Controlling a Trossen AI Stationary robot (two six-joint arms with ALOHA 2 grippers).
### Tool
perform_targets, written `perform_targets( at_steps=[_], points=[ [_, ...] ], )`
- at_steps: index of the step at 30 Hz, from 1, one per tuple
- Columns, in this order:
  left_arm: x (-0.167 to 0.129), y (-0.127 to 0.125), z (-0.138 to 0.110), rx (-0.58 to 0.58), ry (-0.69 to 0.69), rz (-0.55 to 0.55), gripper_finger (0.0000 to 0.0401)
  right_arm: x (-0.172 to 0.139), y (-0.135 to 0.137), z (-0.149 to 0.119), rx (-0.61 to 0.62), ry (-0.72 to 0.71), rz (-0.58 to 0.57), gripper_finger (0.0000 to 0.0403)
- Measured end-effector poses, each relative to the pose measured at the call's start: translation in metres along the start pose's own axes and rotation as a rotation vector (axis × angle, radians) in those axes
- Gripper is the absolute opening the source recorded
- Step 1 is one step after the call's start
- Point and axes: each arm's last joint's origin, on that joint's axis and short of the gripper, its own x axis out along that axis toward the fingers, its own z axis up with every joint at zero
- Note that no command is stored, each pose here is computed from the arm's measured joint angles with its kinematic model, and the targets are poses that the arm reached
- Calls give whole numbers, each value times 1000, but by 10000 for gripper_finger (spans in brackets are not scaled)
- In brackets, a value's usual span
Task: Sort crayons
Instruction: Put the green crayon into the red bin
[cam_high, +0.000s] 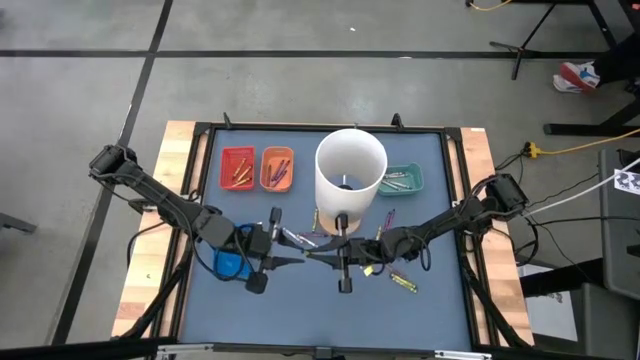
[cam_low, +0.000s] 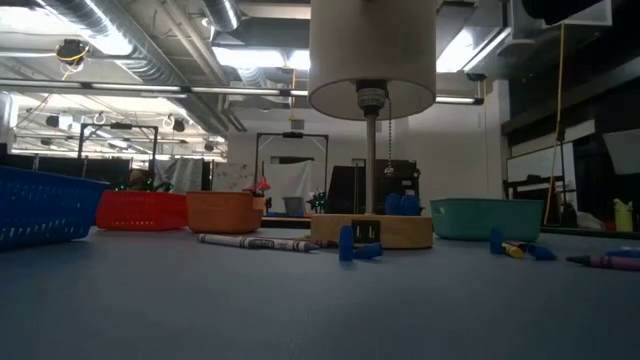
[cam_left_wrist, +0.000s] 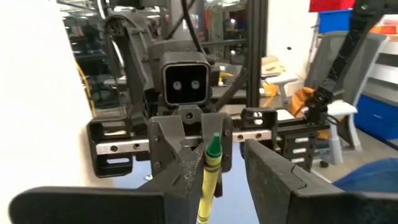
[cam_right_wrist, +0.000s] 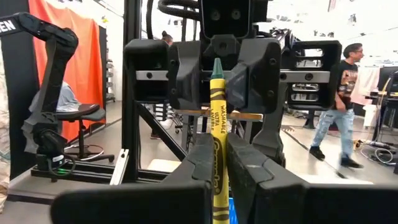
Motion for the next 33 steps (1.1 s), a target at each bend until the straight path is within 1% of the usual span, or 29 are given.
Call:
perform_targets(
  at_steps=[9,18,21,29,33],
  points=[
    [6,4,-5,2,9,26,100,0,-1,1,2,-6,-8,25],
    [11,4,-10,13,24,28,96,0,-1,1,3,-7,-15,25],
    [11,4,-10,13,25,29,82,0,-1,1,3,-7,-14,25],
    [11,5,-10,14,25,31,25,0,0,-1,-2,12,-9,25],
    [11,5,-10,15,25,33,7,0,0,-1,-2,11,-8,25]
  ],
)
